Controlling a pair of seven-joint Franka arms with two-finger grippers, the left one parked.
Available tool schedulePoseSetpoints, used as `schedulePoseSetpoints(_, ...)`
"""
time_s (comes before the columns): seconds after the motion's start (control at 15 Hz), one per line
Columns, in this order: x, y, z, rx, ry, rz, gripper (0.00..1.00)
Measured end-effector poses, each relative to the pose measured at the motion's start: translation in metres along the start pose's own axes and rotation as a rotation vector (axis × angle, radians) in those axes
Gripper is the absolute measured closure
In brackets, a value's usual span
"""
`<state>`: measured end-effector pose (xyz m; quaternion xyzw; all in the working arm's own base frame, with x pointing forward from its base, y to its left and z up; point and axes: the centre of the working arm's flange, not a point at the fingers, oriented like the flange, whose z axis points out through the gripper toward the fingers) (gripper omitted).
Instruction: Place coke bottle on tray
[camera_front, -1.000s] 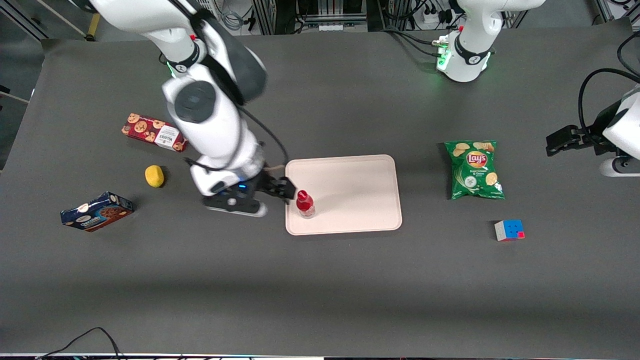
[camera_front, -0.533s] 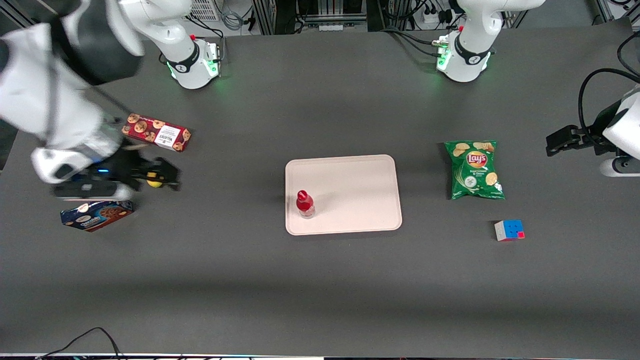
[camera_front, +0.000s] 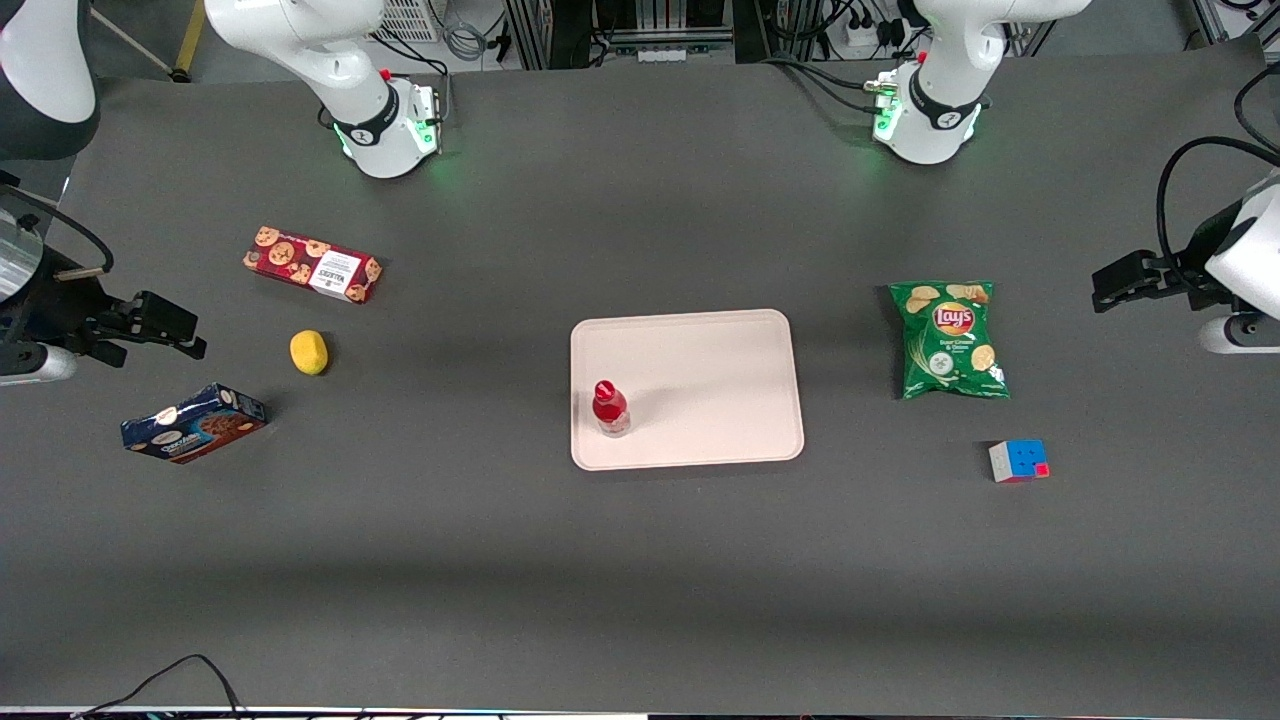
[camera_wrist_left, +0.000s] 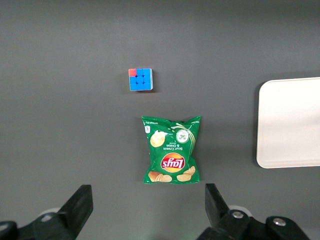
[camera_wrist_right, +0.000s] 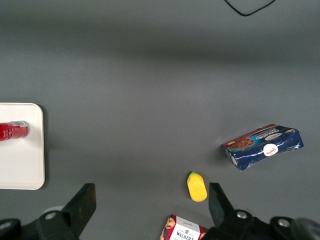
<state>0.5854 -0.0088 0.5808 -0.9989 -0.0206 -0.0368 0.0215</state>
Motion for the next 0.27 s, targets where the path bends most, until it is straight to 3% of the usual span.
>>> schedulePoseSetpoints(0.27, 0.0006, -0.0049, -0.0023, -0.003, 0.005, -0.01, 0.0)
